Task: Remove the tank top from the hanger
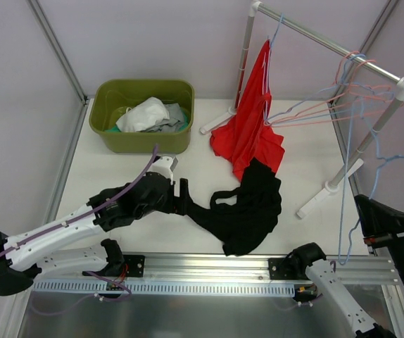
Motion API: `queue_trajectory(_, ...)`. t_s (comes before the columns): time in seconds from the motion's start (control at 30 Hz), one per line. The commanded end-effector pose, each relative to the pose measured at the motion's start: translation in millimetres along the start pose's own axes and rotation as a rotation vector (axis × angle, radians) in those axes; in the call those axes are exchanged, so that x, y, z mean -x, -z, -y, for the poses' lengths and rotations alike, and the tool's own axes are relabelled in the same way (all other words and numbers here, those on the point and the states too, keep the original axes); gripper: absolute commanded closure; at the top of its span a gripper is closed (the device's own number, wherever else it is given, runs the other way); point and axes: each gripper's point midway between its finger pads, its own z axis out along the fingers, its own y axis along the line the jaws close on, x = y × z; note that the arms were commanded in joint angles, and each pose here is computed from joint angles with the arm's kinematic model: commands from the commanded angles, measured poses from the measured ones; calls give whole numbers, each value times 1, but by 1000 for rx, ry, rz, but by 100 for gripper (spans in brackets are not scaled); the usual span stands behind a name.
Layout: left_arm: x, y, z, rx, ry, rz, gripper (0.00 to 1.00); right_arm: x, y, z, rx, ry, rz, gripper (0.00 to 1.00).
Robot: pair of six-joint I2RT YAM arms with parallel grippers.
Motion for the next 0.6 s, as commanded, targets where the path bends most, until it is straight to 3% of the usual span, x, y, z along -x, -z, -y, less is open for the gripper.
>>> queue_trajectory(0.0, 14, 25, -7, 28, -90, -24, 2, -16, -10, 16, -100, -14, -92, 100)
queue_trajectory(0.23, 4, 48, -4, -89, -246, -66, 1, -26, -38, 38, -238, 58, -133, 100)
queue_trajectory(0.57, -2, 62, -14, -99, -184, -8, 1, 7, -113, 52, -449, 186, -144, 100)
